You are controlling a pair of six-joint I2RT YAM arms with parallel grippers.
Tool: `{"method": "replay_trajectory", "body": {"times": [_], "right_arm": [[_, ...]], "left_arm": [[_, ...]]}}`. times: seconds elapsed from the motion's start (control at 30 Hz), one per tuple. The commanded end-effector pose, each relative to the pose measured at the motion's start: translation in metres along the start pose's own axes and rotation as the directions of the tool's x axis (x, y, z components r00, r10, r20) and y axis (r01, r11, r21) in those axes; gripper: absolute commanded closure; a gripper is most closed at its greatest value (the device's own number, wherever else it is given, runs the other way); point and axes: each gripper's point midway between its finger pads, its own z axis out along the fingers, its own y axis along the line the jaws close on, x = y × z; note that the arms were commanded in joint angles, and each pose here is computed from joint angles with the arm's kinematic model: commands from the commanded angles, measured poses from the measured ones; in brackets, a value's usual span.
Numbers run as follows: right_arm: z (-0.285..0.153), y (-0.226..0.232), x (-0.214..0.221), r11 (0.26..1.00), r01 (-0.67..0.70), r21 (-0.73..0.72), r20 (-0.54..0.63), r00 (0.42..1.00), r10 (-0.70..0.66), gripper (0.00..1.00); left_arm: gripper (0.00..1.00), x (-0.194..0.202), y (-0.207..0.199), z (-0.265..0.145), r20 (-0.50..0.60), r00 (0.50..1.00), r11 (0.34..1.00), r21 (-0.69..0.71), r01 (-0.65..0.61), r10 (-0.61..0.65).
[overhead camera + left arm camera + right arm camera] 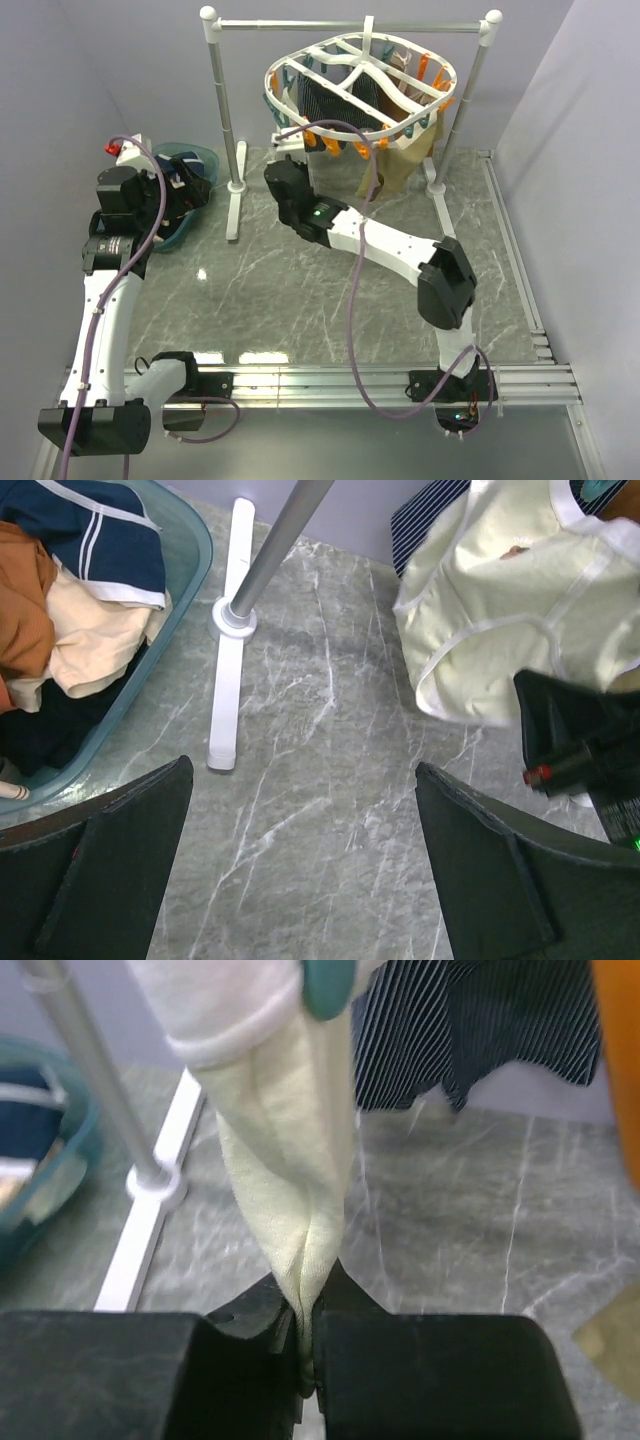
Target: Remove the underwear clipped to the hanger
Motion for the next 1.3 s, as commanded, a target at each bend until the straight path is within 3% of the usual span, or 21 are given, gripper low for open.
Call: {"method": "replay_trajectory", "body": {"times": [0.0,0.13,0.33,0.43,0.5,0.6,0.8,0.93,1.03,1.07,1.27], "right_arm": [[-0.036,-0.001,-0.036,0.984,-0.104,-0.144,0.026,0.994,0.109,0.93],[-0.064,-0.010,-0.027,0.962,-0.133,-0.237,-0.021,0.991,0.132,0.95],[-0.119,-0.011,-0.052,0.852,-0.172,-0.494,-0.097,0.985,0.143,0.98],[-0.146,-0.014,-0.059,0.777,-0.201,-0.596,-0.150,0.979,0.139,0.99],[-0.161,-0.019,-0.061,0.721,-0.229,-0.654,-0.190,0.972,0.135,0.99],[-0.180,-0.022,-0.060,0.637,-0.274,-0.721,-0.255,0.959,0.124,1.00],[-0.207,-0.028,-0.061,0.499,-0.357,-0.790,-0.348,0.931,0.115,1.00],[-0.225,-0.022,-0.060,0.408,-0.391,-0.825,-0.394,0.916,0.081,1.00],[-0.231,-0.022,-0.064,0.383,-0.406,-0.830,-0.409,0.909,0.078,1.00],[-0.232,-0.022,-0.065,0.380,-0.409,-0.830,-0.410,0.908,0.081,1.00],[-0.234,-0.021,-0.073,0.364,-0.421,-0.831,-0.421,0.903,0.084,1.00]], "left_arm": [[0.00,-0.008,-0.009,-0.007,0.032,0.999,0.999,0.044,-0.010,0.009],[0.00,-0.004,-0.014,-0.008,0.021,1.000,0.997,0.078,-0.023,0.022],[0.02,0.029,-0.035,-0.006,-0.044,0.998,0.967,0.252,-0.033,0.046],[0.01,0.047,-0.058,-0.015,-0.070,0.994,0.910,0.412,-0.045,0.081],[0.01,0.070,-0.090,-0.030,-0.100,0.985,0.804,0.592,-0.057,0.144],[0.01,0.091,-0.118,-0.049,-0.110,0.972,0.677,0.733,-0.062,0.208],[0.01,0.102,-0.155,-0.070,-0.019,0.960,0.556,0.819,-0.145,0.279],[0.00,0.106,-0.169,-0.061,0.008,0.956,0.566,0.805,-0.181,0.294],[0.00,0.107,-0.187,-0.060,0.033,0.948,0.559,0.801,-0.215,0.318],[0.01,0.104,-0.187,-0.053,0.046,0.949,0.600,0.764,-0.235,0.313],[0.01,0.109,-0.220,-0.053,0.118,0.938,0.626,0.717,-0.307,0.326]]}}
